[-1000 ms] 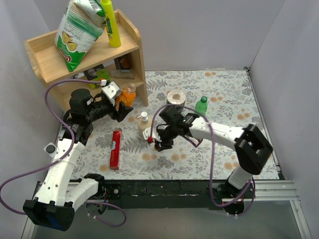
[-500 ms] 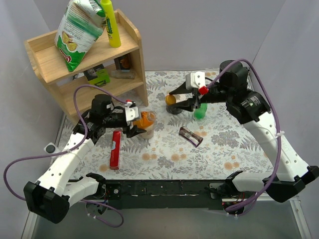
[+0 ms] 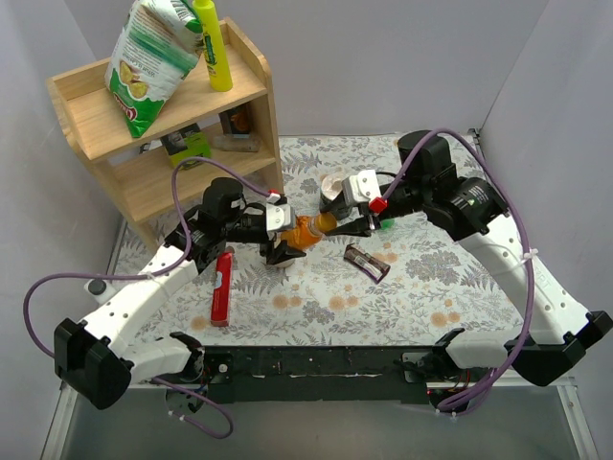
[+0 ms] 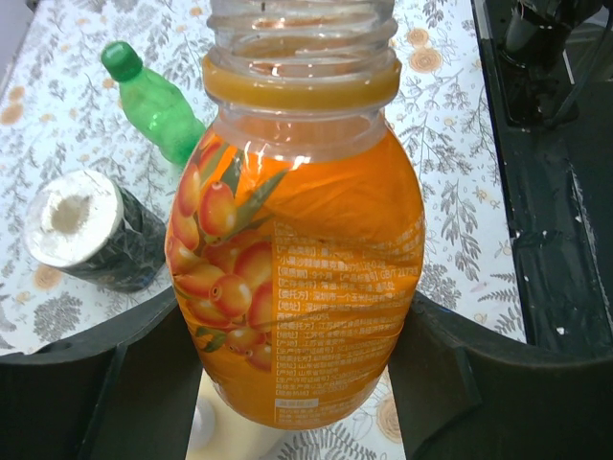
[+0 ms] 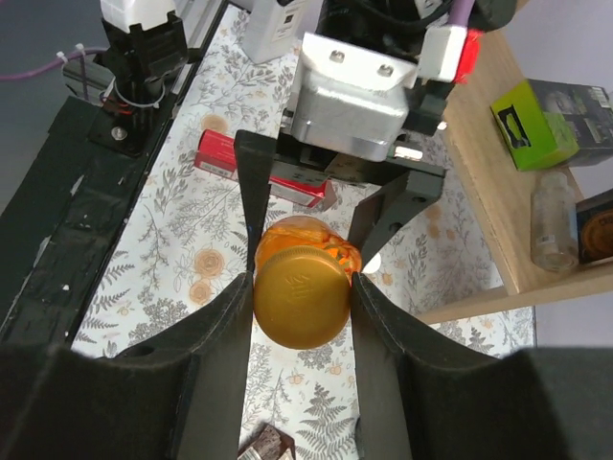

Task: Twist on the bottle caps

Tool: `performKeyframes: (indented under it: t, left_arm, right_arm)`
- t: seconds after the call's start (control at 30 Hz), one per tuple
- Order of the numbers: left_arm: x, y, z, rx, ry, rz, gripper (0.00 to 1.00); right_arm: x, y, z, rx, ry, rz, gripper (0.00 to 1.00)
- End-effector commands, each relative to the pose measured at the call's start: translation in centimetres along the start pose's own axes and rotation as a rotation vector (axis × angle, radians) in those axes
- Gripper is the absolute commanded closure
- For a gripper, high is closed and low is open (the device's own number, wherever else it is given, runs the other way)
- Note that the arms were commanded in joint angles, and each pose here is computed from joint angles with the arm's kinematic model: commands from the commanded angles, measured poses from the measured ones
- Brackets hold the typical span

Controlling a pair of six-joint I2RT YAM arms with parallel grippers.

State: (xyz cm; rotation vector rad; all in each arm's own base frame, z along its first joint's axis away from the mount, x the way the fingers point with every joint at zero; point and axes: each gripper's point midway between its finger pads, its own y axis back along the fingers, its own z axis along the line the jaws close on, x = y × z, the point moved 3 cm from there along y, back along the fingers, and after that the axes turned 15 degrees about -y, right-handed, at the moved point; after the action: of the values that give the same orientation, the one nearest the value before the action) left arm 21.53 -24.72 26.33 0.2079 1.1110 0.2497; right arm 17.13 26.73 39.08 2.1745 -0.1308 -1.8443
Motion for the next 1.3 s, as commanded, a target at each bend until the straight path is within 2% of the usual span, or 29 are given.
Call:
performKeyframes:
  t: [0.0, 0.4, 0.67, 0.97, 1.27]
  left_arm:
    - [-3.2, 1.0, 1.0, -0.077, -0.11, -0.072, 1.0]
    - [-3.2, 1.0, 0.5, -0.078, -0.154, -0.08, 1.0]
    - [-3.3, 0.9, 0.8, -0.087, -0.163, -0.082, 1.0]
    - [-3.2, 1.0, 0.9, -0.112, -0.163, -0.077, 1.0]
    - [-3.7, 1.5, 2.0, -0.232, -0.191, -0.113, 1.0]
  right_arm:
    - [1.1, -0.1, 1.0, -0.027, 0.001, 0.025, 0.73]
    - [0.9, -0.7, -0.6, 0.032, 0.023, 0.005, 0.72]
    - [1.8, -1.8, 1.0, -0.064, 0.069, 0.051, 0.72]
    - [2.8, -2.2, 1.0, -0.066, 0.091, 0.091, 0.73]
    - [4.1, -2.9, 0.2, -0.017, -0.049, 0.106, 0.73]
